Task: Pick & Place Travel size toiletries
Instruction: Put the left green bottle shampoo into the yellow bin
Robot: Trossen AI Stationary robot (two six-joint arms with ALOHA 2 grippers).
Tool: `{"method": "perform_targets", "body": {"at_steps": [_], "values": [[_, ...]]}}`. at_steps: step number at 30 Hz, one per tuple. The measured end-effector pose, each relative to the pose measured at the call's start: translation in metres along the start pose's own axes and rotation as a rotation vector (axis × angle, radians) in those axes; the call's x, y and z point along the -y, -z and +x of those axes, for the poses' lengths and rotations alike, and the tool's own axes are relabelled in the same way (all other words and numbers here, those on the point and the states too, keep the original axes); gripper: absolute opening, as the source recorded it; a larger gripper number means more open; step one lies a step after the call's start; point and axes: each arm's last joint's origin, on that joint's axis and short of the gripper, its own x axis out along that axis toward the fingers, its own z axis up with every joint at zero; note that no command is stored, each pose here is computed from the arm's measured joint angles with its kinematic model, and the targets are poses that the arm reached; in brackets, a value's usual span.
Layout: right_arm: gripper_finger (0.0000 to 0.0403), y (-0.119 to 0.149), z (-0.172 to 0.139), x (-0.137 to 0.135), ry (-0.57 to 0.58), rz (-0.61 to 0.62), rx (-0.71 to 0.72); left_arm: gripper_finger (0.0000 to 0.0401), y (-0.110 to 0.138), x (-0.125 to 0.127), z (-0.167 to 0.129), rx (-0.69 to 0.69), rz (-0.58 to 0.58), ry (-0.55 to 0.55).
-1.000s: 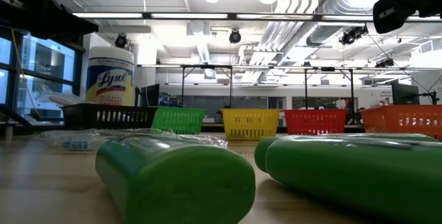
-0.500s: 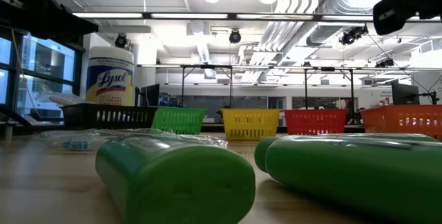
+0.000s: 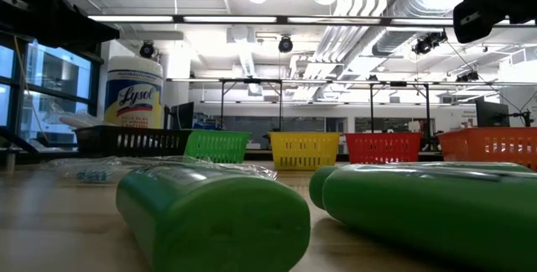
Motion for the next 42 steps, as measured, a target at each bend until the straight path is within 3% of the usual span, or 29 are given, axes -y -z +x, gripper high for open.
{"method": "perform_targets", "body": {"at_steps": [12,17,23,28,42], "values": [[0.0002,0.000,0.000,0.001,0.026,-0.005,0.000,0.0000,0.000,0.000,0.000,0.001,-0.003,-0.001],[0.0002,0.000,0.000,0.001,0.027,-0.007,0.000,0.0000,-0.001,0.000,0.000,0.015,-0.070,-0.004],[0.0002,0.000,0.000,0.001,0.027,-0.008,0.000,0.0000,-0.015,0.004,0.006,0.122,-0.119,0.095],[0.0002,0.000,0.000,0.001,0.027,-0.008,0.000,0.0000,-0.022,0.011,0.023,0.082,-0.085,0.103],[0.0002,0.001,0.000,0.001,0.027,-0.008,-0.005,0.0000,-0.102,0.032,0.089,-0.183,-0.027,0.134]]}}
